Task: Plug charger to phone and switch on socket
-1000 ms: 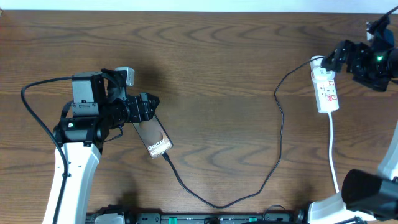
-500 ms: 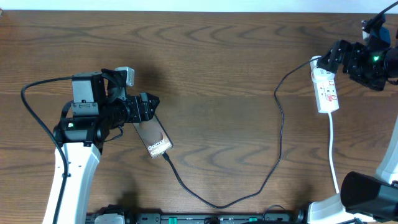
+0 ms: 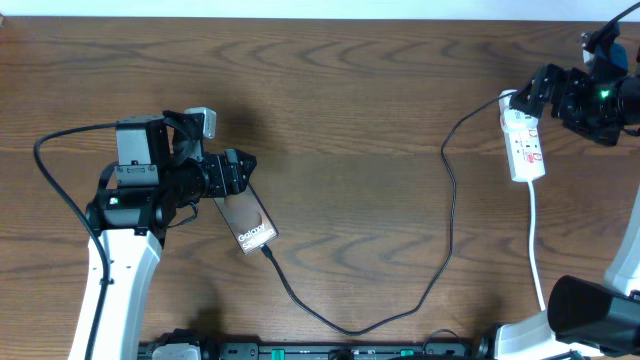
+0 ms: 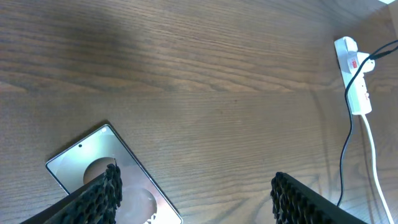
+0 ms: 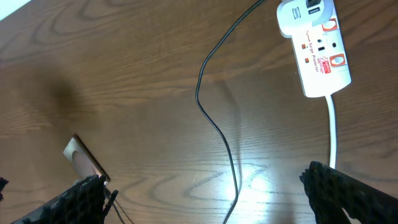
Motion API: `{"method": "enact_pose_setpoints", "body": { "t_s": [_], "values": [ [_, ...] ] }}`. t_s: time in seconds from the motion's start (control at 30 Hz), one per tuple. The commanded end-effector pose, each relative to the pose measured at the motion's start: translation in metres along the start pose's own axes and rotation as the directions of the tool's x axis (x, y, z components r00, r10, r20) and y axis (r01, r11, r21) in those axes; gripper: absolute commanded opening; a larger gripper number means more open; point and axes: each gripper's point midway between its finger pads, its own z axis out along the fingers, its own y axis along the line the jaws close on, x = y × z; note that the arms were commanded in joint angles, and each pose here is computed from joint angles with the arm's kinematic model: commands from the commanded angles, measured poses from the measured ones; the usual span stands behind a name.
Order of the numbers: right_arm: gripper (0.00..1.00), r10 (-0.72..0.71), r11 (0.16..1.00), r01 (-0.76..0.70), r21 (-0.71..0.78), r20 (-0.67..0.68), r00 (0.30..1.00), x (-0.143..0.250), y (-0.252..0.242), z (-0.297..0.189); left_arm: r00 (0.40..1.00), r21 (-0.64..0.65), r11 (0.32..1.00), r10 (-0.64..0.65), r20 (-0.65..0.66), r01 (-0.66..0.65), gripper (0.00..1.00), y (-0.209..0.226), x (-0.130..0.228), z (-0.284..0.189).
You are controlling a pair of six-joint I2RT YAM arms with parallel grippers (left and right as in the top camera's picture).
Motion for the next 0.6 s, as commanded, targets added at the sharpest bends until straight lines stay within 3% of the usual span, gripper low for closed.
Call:
{"method": "enact_pose_setpoints", "body": {
  "t_s": [0.0,0.33,0.57],
  "values": [
    [0.99,-0.004,1.000,0.004,-0.002,0.011,1.000,-0.001,0.003,-0.004,1.000,0.001,1.000,0.017,0.009,-0.017,0.76,-0.002,-0.005,-0.002],
    [0.99,-0.004,1.000,0.004,-0.002,0.011,1.000,-0.001,0.003,-0.004,1.000,0.001,1.000,0.016,0.008,-0.016,0.76,-0.002,-0.005,-0.002],
    [0.99,-0.004,1.000,0.004,-0.002,0.011,1.000,-0.001,0.003,-0.004,0.999,-0.053,0.999,-0.014,-0.040,0.012,0.76,0.005,0.016,-0.009]
  ]
}}
